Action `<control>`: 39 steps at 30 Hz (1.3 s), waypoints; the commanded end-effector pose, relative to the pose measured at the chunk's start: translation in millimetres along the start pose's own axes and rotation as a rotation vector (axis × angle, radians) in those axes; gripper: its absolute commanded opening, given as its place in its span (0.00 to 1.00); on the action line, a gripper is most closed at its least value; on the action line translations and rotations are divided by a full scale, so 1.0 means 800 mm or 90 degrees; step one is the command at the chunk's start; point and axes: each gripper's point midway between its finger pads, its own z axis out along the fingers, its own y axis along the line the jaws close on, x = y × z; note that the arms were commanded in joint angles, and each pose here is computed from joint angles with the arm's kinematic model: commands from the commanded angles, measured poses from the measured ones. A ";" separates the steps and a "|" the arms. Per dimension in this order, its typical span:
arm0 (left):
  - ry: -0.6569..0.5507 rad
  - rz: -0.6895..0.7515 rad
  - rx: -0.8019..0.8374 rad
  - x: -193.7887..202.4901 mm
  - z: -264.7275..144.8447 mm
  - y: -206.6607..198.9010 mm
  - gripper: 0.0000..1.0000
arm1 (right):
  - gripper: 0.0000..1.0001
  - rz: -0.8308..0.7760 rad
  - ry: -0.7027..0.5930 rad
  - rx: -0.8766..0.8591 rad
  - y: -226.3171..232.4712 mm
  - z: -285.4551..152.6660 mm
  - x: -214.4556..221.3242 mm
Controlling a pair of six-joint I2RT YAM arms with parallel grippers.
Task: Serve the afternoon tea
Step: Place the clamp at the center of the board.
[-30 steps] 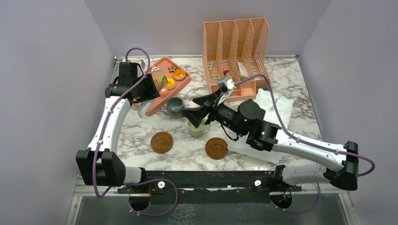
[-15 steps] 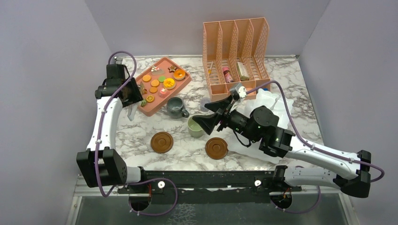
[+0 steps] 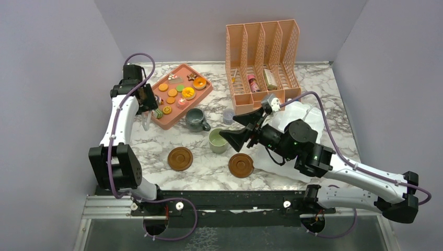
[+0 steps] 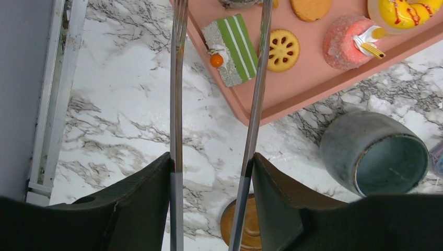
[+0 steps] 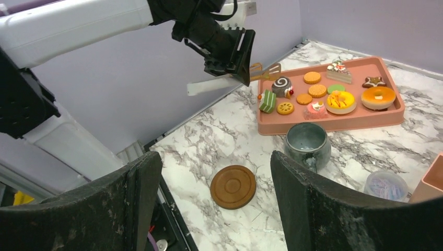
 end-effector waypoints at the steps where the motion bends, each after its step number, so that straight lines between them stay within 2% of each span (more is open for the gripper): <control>1: -0.025 0.014 -0.021 -0.029 0.009 0.003 0.56 | 0.82 -0.011 -0.031 -0.001 0.002 -0.012 -0.030; 13: 0.013 0.017 0.015 -0.034 0.046 -0.018 0.56 | 0.82 -0.018 -0.047 0.002 0.001 -0.017 -0.042; 19: 0.009 0.008 0.038 -0.036 0.039 -0.026 0.56 | 0.82 -0.024 -0.046 0.006 0.000 -0.010 -0.039; 31: 0.024 -0.057 -0.061 0.011 0.027 0.050 0.54 | 0.82 -0.003 -0.029 -0.043 0.019 -0.004 -0.032; 39: 0.075 -0.082 -0.062 0.055 0.044 0.064 0.54 | 0.82 -0.001 -0.035 -0.055 0.024 -0.013 -0.039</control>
